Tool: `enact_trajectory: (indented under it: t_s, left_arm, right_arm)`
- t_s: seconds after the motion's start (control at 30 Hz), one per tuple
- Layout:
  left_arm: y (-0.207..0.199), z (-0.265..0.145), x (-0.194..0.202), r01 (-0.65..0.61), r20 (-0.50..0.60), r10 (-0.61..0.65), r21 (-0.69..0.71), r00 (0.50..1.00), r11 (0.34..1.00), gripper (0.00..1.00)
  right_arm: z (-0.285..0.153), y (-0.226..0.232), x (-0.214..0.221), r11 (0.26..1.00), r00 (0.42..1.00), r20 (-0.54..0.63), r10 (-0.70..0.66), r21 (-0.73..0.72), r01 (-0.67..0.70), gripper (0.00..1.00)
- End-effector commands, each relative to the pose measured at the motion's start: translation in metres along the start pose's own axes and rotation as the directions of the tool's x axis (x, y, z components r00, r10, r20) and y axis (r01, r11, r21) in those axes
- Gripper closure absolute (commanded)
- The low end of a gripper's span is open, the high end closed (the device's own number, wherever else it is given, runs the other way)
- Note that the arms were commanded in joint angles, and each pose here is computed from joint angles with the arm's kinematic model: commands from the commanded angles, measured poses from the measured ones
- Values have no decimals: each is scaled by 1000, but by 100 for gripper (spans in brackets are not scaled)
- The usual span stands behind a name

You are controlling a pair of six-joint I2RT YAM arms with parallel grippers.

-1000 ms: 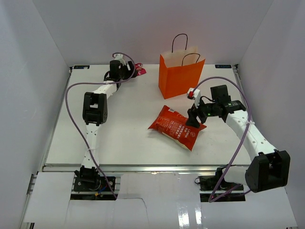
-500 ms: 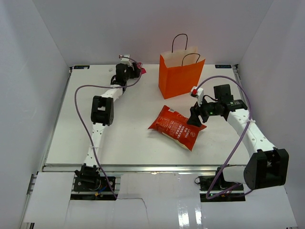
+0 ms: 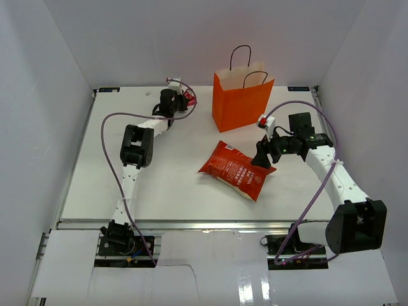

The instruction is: Place the snacks into the paper bag

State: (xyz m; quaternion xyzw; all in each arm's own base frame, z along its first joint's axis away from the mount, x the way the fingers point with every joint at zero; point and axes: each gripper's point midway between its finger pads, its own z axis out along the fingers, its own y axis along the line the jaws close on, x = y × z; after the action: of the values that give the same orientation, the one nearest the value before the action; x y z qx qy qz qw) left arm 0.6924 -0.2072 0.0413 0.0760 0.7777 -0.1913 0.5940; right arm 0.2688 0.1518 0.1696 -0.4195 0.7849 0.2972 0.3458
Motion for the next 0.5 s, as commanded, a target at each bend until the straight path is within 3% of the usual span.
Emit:
enact_trajectory:
  t_s: [0.0, 0.03, 0.1, 0.13, 0.17, 0.2, 0.23, 0.27, 0.4, 0.43, 0.47]
  left_arm:
    - [-7, -28, -15, 40, -59, -42, -31, 997, 999, 100]
    - [-4, -39, 1, 52, -100, -57, -44, 993, 998, 100]
    - [-9, -60, -36, 69, -45, -71, -47, 996, 997, 100]
    - [-4, -77, -12, 85, -96, -91, -68, 991, 994, 100]
    - [-12, -94, -54, 84, -18, -85, -52, 996, 995, 100]
    - [-13, -107, -61, 91, -9, -92, -47, 996, 995, 100]
    - [-13, -125, -43, 100, -52, -103, -45, 993, 994, 100]
    - [-23, -146, -81, 89, 6, -88, -21, 996, 996, 100]
    - [-65, -218, -122, 20, 58, -27, 120, 998, 993, 100]
    - [-75, -235, -114, 26, 38, -32, 160, 999, 987, 100]
    - [-91, -260, -147, 2, 106, -24, 202, 994, 979, 100]
  right_arm:
    - [-12, 2, -18, 999, 998, 58, -40, 21, 39, 31]
    - [-14, 4, -18, 999, 997, 62, -44, 25, 42, 31]
    - [-16, 5, -18, 999, 997, 67, -48, 29, 46, 31]
    - [-18, 7, -19, 998, 996, 73, -53, 30, 51, 31]
    - [-20, 7, -20, 998, 995, 77, -56, 35, 54, 31]
    - [-22, 9, -22, 997, 994, 86, -64, 37, 61, 31]
    - [-23, 9, -22, 997, 994, 88, -63, 42, 60, 31]
    - [-24, 10, -23, 997, 994, 91, -65, 42, 61, 31]
    - [-31, 13, -27, 996, 990, 114, -81, 51, 76, 31]
    - [-31, 13, -27, 996, 990, 115, -83, 49, 77, 31]
    - [-31, 14, -27, 996, 990, 119, -79, 46, 74, 31]
